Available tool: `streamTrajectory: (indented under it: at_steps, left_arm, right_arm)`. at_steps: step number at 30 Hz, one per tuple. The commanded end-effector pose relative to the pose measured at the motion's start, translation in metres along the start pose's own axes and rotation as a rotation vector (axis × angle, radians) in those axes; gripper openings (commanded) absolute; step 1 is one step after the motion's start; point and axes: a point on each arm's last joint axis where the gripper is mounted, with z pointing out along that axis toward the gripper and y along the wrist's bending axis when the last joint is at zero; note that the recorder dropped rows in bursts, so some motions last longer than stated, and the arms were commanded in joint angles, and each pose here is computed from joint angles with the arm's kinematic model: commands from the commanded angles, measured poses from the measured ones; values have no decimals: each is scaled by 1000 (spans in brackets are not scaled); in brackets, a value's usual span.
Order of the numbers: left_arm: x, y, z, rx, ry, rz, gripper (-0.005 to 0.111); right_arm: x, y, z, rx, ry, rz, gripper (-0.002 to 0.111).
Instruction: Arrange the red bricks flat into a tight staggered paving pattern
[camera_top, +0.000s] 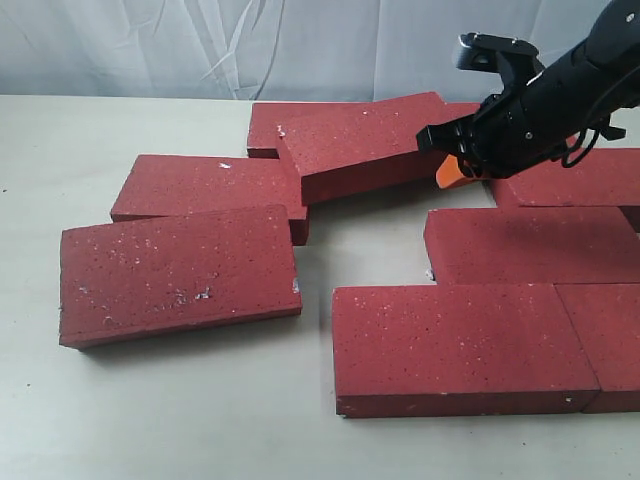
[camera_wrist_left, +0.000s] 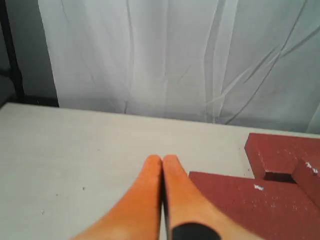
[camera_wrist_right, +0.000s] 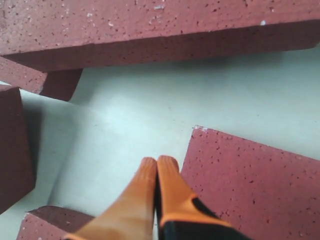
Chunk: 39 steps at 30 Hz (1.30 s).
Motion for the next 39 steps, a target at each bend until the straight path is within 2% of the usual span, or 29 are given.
streamTrajectory:
  at_steps: [1,8,13,14,15,18,22,26,35,39]
  left_arm:
    - [-2,-10,30,37,134,-16,0]
    - [-6,-51,84,164,246,43,0]
    - [1,-109,138,293,333,105,0]
    - [3,-115,142,305,345,112,0]
    - [10,-130,152,333,377,129,0]
    - [32,-157,175,373,432,178,0]
    - [67,-161,202,353,527,198,0]
    - [93,-160,212,335,618,211,0]
    - [122,-157,221,321,706,266,0]
    - [126,-155,218,314,769,277,0]
  right_arm:
    - [-2,0,-2,1,-11,-2,-1]
    - [-2,-1,-2,3,-15,-2,-1]
    - [-2,0,-2,-1,-17,4,-1]
    - [-2,0,-2,-1,-17,4,-1]
    - [-3,0,-2,0,-18,4,-1]
    - [-3,0,-2,-6,-23,13,-1]
    - [-3,0,-2,-8,-24,15,-1]
    - [-3,1,-2,-10,-25,18,-1]
    - [-3,4,-1,-31,-27,36,-1]
    - [-3,4,-1,-31,-27,36,-1]
